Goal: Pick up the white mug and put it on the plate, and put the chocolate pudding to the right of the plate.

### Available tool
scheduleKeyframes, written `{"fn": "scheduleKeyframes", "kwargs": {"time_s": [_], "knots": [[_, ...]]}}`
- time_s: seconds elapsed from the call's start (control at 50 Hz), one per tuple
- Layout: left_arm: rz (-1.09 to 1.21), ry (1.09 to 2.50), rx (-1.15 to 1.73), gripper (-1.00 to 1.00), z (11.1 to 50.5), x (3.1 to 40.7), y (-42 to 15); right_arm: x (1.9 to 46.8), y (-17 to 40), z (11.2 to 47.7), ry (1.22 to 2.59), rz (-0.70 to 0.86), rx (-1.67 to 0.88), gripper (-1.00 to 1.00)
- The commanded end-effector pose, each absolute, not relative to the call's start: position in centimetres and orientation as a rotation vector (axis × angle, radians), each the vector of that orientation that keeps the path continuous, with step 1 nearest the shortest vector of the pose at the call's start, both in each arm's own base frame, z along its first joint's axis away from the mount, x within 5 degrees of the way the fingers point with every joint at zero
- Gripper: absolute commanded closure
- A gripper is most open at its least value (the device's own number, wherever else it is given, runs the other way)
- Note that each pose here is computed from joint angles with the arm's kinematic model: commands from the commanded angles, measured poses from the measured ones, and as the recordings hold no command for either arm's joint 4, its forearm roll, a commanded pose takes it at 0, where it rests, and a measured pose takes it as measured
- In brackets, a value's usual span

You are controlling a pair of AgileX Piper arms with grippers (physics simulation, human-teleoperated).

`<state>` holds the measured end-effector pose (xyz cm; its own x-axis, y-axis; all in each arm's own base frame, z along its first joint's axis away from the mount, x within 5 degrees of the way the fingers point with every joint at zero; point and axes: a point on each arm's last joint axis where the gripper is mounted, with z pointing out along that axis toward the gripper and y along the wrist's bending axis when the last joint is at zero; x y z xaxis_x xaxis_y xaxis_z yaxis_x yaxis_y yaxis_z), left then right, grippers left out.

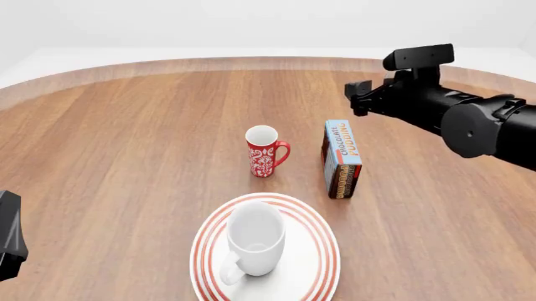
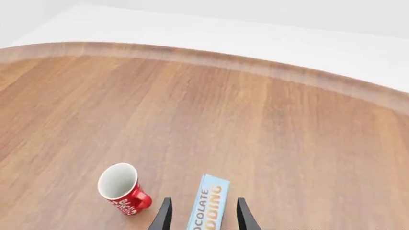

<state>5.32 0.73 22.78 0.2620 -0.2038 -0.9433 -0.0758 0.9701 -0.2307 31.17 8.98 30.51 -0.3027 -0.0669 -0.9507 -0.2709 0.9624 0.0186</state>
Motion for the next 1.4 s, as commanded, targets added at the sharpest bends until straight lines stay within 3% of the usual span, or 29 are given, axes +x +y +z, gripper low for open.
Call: {"fn": "scheduleKeyframes", "kwargs": {"time_s": [0.02, 1.4], "knots": [[-0.088, 1.307, -0.248, -1.00, 22.8, 5.3, 0.7, 31.8, 9.0, 30.2, 1.893, 0.218, -0.223, -1.00], [-0.087, 1.307, -0.249, -1.00, 22.8, 5.3, 0.7, 35.1, 8.9, 25.4, 1.997, 0.226, -0.147, -1.00]]}}
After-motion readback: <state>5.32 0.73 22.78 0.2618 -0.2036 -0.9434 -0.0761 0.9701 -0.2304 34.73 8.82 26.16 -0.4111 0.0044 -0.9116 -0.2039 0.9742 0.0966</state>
